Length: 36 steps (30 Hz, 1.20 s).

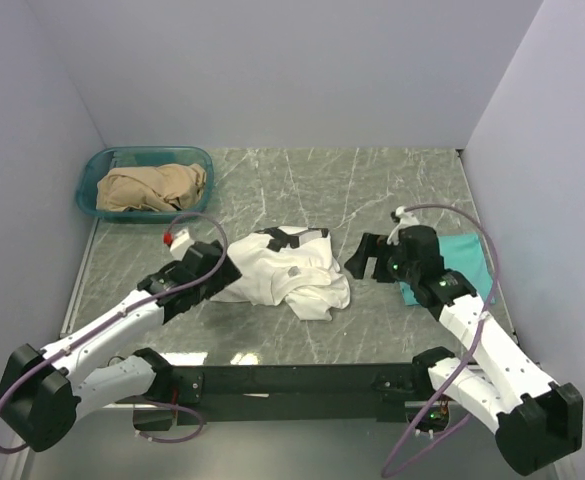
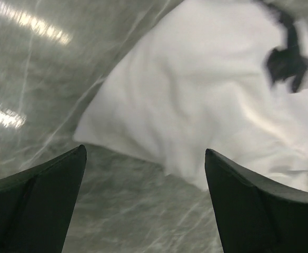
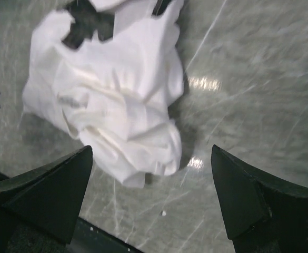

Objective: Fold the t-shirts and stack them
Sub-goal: Flatten the tshirt out

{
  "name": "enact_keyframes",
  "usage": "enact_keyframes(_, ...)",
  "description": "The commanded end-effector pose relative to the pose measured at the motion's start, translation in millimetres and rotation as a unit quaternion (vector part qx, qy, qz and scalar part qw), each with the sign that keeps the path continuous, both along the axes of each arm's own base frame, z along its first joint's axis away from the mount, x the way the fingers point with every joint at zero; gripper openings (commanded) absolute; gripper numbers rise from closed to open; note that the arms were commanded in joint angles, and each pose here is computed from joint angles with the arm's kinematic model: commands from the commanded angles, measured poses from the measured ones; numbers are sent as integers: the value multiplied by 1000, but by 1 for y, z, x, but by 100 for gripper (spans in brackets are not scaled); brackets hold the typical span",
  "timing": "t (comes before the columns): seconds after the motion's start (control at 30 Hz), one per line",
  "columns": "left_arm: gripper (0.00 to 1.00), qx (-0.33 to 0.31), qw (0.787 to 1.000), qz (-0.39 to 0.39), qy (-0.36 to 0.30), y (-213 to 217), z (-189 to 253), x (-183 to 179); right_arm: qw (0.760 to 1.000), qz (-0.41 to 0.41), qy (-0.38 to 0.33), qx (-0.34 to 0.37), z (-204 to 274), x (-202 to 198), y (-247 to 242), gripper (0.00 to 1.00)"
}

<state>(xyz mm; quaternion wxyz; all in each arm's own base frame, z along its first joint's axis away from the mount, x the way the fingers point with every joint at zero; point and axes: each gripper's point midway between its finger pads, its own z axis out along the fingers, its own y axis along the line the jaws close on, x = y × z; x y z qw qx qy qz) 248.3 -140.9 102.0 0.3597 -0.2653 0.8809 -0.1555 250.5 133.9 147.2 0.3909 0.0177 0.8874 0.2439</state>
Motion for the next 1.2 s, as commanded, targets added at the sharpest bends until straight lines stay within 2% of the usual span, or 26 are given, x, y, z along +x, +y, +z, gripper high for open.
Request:
enact_keyframes(0.0, 99, -24, 999, 8, 47, -2, -26, -19, 999, 2, 44, -2, -29, -15, 8, 99)
enact_keyframes(0.2, 99, 0, 997, 36, 66, 7, -46, -14, 996, 25, 90, 2, -61, -30, 19, 95)
enact_keyframes(0.53, 99, 12, 996, 33, 80, 9, -65, 11, 992, 53, 117, -2, -84, -23, 37, 94)
enact_keyframes(0.63, 95, 21, 995, 34, 95, 11, -77, 12, 991, 55, 125, -7, -90, -18, 42, 91)
enact_keyframes(0.67, 93, 19, 995, 30, 96, 10, -79, 13, 990, 54, 131, -10, -95, -18, 42, 86)
enact_keyframes(0.77, 79, 28, 992, 27, 116, 9, -90, 11, 990, 57, 131, -10, -96, -15, 47, 80)
enact_keyframes(0.8, 71, 31, 992, 25, 123, 9, -94, 11, 990, 57, 131, -7, -98, -13, 49, 79)
enact_keyframes(0.83, 66, 33, 991, 24, 125, 8, -96, 12, 990, 59, 130, -5, -98, -12, 51, 76)
enact_keyframes(0.9, 55, 37, 991, 16, 127, 6, -98, 14, 988, 70, 135, -2, -101, -12, 57, 65)
enact_keyframes(0.93, 40, 39, 991, 13, 128, 6, -98, 15, 988, 73, 136, -1, -100, -11, 59, 58)
enact_keyframes(0.97, 30, 42, 991, 9, 127, 5, -98, 16, 988, 76, 133, 1, -98, -9, 62, 37)
enact_keyframes(1.03, 1, 48, 991, 12, 126, 6, -95, 19, 989, 75, 130, -5, -97, -5, 64, 23)
enact_keyframes(1.07, 1, 53, 991, 9, 125, 7, -93, 21, 989, 73, 127, -10, -95, -3, 63, 11)
enact_keyframes(1.13, 1, 50, 993, 6, 108, 4, -81, 27, 991, 66, 112, -22, -85, 4, 60, 0)
enact_keyframes(1.17, 1, 48, 994, 3, 100, 4, -75, 29, 992, 63, 105, -25, -80, 6, 58, 0)
